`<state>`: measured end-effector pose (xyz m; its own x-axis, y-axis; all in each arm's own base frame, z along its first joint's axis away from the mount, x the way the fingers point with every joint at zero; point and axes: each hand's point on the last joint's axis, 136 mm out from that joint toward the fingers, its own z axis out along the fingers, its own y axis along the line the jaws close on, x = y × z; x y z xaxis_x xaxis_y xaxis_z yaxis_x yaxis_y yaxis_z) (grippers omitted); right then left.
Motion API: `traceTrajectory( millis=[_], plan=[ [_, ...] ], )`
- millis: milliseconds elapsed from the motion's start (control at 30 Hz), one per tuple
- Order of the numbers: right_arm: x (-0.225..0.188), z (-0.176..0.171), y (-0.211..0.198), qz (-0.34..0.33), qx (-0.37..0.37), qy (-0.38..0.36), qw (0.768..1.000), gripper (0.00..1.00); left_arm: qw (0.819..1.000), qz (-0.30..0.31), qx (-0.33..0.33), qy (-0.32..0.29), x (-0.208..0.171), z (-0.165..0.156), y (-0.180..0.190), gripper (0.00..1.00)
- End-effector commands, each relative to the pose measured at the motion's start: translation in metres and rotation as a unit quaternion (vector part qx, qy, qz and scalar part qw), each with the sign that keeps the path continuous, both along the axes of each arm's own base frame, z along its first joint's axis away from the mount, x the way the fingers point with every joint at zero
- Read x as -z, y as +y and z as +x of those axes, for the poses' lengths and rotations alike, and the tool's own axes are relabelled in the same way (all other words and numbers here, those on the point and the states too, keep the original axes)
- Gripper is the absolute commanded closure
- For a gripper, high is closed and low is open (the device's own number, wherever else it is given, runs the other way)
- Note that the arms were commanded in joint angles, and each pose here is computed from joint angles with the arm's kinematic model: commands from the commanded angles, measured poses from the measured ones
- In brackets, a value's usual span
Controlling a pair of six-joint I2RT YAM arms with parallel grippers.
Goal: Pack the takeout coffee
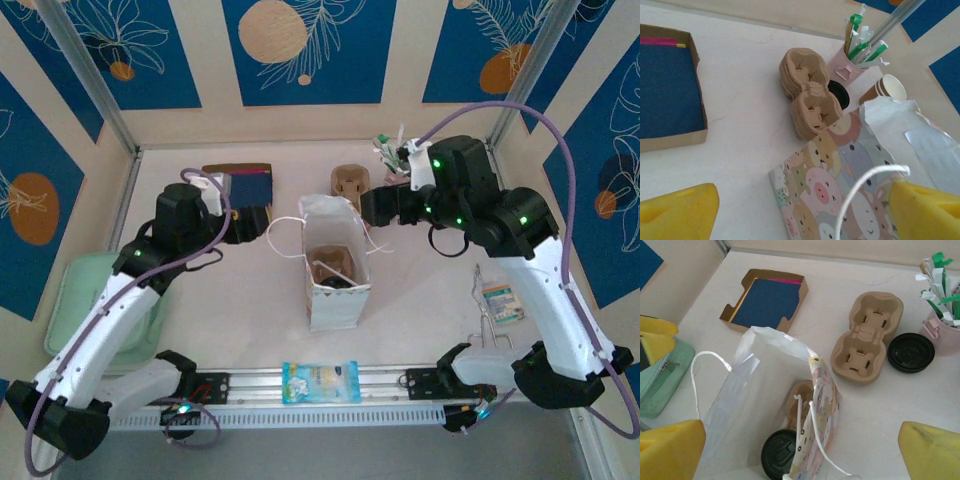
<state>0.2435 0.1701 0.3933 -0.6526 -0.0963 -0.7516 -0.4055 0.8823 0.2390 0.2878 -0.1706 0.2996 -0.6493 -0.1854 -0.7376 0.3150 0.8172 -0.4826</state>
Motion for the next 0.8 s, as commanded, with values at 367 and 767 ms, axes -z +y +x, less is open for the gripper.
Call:
traceTrajectory(
  millis=[367,767],
  plan=[
    [0.032,-0.005,-0.038,0.050,0.058,0.027,0.997,0.01,0.999,0.027,-0.022,0.024,0.006,0.077,0.001,0.20],
    [0.053,-0.009,-0.061,0.069,0.092,0.053,0.992,0.01,0.989,0.107,-0.051,0.087,0.071,0.156,0.014,0.39]
  ],
)
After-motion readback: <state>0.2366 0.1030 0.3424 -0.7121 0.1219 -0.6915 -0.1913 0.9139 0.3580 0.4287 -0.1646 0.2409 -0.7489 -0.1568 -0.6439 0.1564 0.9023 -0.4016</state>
